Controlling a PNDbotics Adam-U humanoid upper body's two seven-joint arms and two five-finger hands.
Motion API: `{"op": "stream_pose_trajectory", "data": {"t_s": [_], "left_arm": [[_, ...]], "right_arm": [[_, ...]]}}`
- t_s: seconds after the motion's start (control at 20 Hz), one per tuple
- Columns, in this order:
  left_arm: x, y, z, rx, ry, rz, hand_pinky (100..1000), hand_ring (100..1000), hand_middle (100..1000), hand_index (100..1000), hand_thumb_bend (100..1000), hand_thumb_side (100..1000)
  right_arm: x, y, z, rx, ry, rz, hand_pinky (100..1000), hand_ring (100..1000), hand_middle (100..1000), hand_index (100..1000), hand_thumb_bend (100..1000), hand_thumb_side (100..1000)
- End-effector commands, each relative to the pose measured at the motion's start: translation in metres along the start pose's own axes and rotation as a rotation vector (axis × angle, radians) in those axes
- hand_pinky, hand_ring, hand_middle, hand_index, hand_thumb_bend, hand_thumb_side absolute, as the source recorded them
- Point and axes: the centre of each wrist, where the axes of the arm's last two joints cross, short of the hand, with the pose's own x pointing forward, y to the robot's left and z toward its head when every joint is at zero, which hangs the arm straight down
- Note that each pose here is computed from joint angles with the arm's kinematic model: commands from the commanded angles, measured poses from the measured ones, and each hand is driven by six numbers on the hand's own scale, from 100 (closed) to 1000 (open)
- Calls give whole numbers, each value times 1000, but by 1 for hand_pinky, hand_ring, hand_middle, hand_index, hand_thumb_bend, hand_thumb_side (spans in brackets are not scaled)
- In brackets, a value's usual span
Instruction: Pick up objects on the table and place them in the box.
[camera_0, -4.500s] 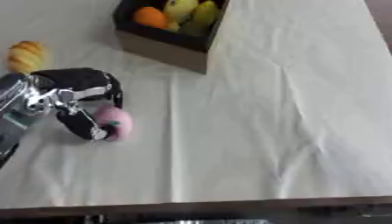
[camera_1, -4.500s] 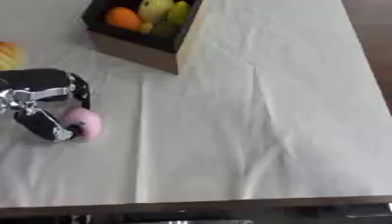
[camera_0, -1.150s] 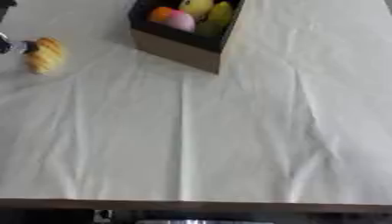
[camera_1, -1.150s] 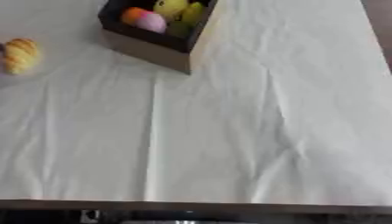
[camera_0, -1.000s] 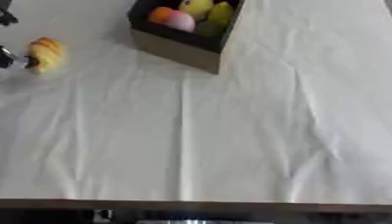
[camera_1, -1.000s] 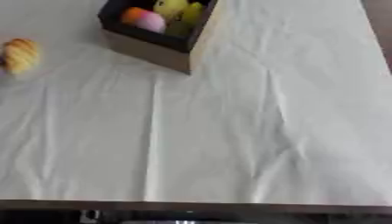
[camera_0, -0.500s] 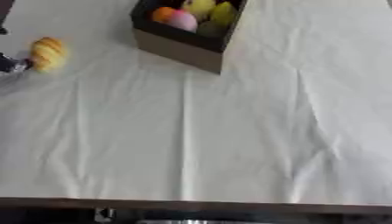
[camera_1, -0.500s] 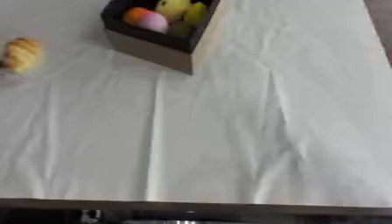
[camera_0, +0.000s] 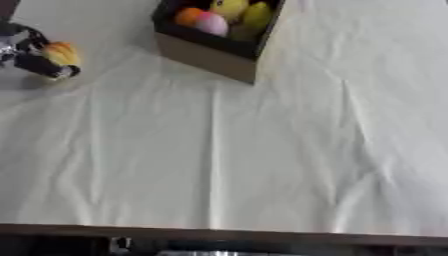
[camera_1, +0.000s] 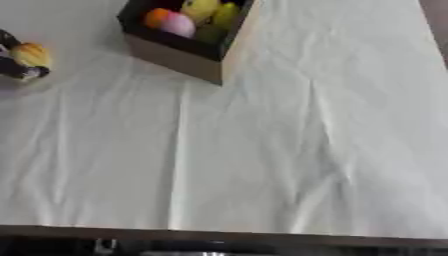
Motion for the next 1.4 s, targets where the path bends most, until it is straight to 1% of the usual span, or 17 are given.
{"op": "stream_pose_trajectory", "data": {"t_s": [0.05, 0.25, 0.45, 0.5, 0.75, 1.05, 1.15, 1.2, 1.25, 1.3, 1.35, 1.4], "left_arm": [[-4, 17, 4, 74, 37, -36, 842, 894, 823, 868, 523, 424], [-7, 27, 12, 117, 36, -32, 831, 885, 813, 873, 506, 440], [-11, 34, 22, 130, 17, -13, 829, 884, 810, 866, 516, 446], [-13, 33, 22, 124, 24, -14, 829, 883, 808, 854, 518, 440], [-19, 26, 19, 91, 73, -17, 831, 883, 808, 852, 520, 422], [-18, 15, 11, 62, 93, -23, 825, 880, 803, 837, 503, 417], [-16, 13, 9, 52, 93, -29, 821, 877, 801, 815, 473, 398], [-15, 12, 8, 47, 91, -31, 816, 874, 794, 776, 439, 354], [-15, 10, 8, 40, 86, -32, 814, 873, 793, 771, 434, 345], [-14, 10, 7, 33, 82, -33, 805, 865, 776, 730, 380, 223], [-14, 9, 7, 29, 78, -32, 798, 857, 770, 720, 356, 185], [-13, 10, 8, 30, 75, -31, 788, 840, 754, 689, 304, 110]], "right_arm": [[3, -10, -4, -21, -18, 16, 828, 713, 660, 777, 100, 652], [2, -9, -3, -20, -12, 15, 828, 712, 660, 777, 100, 654], [2, -9, -3, -20, -11, 15, 828, 713, 660, 778, 100, 655], [2, -9, -3, -20, -11, 14, 828, 713, 660, 777, 100, 655], [2, -9, -3, -20, -11, 11, 828, 713, 660, 778, 100, 656], [2, -8, -2, -20, -8, 8, 829, 713, 659, 778, 100, 658], [2, -8, -2, -20, -7, 6, 829, 713, 659, 778, 100, 660], [2, -8, -2, -20, -6, 5, 829, 713, 659, 778, 100, 661], [2, -8, -2, -21, -6, 5, 829, 713, 659, 778, 100, 661], [2, -8, -2, -22, -6, 4, 829, 713, 659, 778, 100, 662], [2, -8, -2, -22, -6, 3, 829, 713, 659, 778, 100, 664], [2, -8, -2, -21, -5, 2, 829, 713, 658, 778, 100, 666]]}}
